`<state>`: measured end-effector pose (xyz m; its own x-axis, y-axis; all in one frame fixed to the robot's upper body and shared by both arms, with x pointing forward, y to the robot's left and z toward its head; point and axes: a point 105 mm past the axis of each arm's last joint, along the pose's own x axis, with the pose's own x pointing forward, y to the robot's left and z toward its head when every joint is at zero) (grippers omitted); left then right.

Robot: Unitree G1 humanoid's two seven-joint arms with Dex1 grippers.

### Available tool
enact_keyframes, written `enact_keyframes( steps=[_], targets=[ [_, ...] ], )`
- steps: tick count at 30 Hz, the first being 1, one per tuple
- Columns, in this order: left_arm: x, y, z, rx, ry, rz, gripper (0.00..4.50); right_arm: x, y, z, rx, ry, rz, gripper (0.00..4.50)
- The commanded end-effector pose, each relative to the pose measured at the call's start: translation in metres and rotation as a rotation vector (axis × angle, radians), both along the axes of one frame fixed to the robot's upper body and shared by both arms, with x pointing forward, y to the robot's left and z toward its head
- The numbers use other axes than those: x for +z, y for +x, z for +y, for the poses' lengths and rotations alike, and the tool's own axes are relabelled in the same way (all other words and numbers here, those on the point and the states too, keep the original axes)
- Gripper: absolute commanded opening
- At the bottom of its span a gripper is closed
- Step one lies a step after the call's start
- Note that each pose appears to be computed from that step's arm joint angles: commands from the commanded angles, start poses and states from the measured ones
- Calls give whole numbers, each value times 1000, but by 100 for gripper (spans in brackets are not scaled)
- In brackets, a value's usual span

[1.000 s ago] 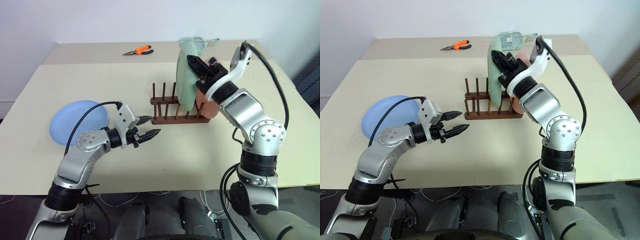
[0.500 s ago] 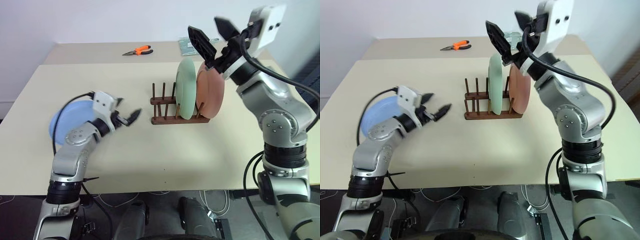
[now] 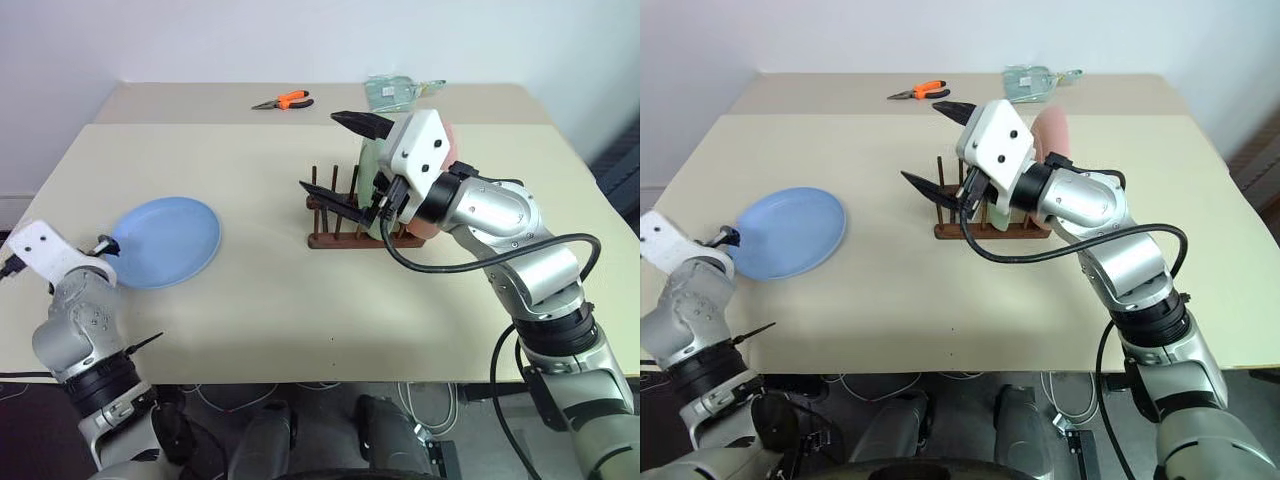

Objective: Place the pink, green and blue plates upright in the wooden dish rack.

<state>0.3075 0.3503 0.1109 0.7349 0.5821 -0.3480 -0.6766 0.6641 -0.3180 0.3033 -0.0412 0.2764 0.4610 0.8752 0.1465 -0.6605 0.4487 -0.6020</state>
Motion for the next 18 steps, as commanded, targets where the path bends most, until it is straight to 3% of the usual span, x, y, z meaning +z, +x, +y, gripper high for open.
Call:
enact_keyframes(
  steps=[1,4,9,10,15,18],
  targets=[
    [-2,-4,-15,-46,-159,-79,397,3,-3,1,18,1,-42,450],
    [-4,-1,-28,-91,-261,-134,279,-1,-2,3,27,-12,-37,450],
    [7,9,-39,-145,-303,-200,30,-8,0,4,33,-42,-11,450],
    [26,17,-46,-212,-228,-254,11,-9,-1,5,31,-51,-17,450],
    [124,40,-115,-574,79,-509,11,-22,-9,20,65,-170,-99,450],
    [158,41,-141,-689,179,-591,11,-29,-9,28,72,-251,-182,450]
  ],
)
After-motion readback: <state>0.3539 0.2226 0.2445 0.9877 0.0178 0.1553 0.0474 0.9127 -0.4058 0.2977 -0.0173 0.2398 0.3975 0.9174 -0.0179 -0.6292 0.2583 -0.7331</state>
